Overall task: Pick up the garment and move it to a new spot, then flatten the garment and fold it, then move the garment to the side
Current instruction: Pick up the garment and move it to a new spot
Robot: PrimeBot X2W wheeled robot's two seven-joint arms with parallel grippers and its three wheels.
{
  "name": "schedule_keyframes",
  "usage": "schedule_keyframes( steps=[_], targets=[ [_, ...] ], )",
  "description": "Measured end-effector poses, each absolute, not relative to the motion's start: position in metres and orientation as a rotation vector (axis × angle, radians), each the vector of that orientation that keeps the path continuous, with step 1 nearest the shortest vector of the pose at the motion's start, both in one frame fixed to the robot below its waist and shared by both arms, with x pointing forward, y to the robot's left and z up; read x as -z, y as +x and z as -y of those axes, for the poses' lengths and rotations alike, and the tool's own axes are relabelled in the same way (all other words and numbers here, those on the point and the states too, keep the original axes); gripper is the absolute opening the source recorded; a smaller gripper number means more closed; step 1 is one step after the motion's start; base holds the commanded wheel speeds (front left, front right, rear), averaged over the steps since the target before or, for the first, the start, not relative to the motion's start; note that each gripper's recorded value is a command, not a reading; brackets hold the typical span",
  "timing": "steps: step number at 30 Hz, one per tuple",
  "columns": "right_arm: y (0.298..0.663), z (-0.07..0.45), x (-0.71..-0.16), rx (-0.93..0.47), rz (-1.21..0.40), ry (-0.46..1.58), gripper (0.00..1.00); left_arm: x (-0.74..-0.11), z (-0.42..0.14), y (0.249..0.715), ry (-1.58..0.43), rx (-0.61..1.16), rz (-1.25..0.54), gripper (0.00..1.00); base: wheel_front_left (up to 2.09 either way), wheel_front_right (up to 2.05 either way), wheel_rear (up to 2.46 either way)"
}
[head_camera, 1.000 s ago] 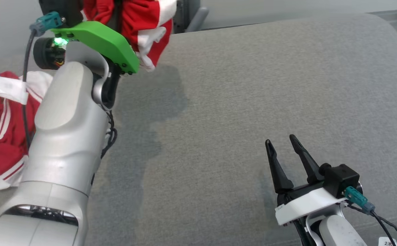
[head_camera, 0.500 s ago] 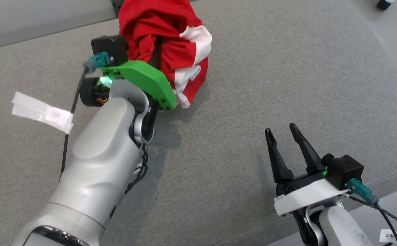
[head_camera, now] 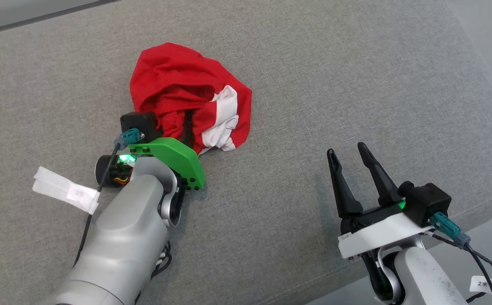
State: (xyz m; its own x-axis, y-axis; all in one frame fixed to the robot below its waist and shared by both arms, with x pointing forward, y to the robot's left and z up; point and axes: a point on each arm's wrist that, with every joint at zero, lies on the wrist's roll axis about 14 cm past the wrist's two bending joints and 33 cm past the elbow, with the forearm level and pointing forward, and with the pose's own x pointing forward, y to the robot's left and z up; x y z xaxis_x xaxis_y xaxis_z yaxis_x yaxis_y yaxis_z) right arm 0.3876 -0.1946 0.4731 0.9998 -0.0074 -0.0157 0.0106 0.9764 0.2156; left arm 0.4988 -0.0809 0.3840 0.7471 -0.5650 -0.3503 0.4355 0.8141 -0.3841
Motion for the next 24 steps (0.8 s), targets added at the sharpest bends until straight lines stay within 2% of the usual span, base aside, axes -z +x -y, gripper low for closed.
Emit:
schedule_keyframes(
  steps=[5,10,18,24],
  targets=[
    [0.385,0.191,-0.476,-0.003,-0.007,0.212,1.00,-0.395,0.073,0.491,-0.275,0.542,-0.435,1.00,0.00,0.00,0.00],
    [0.382,0.178,-0.481,-0.042,0.008,0.210,1.00,-0.436,0.049,0.495,-0.256,0.486,-0.287,1.00,0.00,0.00,0.00],
    [0.369,0.154,-0.494,-0.116,0.041,0.209,1.00,-0.473,-0.018,0.460,-0.210,0.365,-0.106,1.00,0.00,0.00,0.00],
    [0.364,0.153,-0.503,-0.123,0.069,0.206,1.00,-0.483,-0.058,0.431,-0.181,0.275,-0.049,1.00,0.00,0.00,0.00]
  ],
)
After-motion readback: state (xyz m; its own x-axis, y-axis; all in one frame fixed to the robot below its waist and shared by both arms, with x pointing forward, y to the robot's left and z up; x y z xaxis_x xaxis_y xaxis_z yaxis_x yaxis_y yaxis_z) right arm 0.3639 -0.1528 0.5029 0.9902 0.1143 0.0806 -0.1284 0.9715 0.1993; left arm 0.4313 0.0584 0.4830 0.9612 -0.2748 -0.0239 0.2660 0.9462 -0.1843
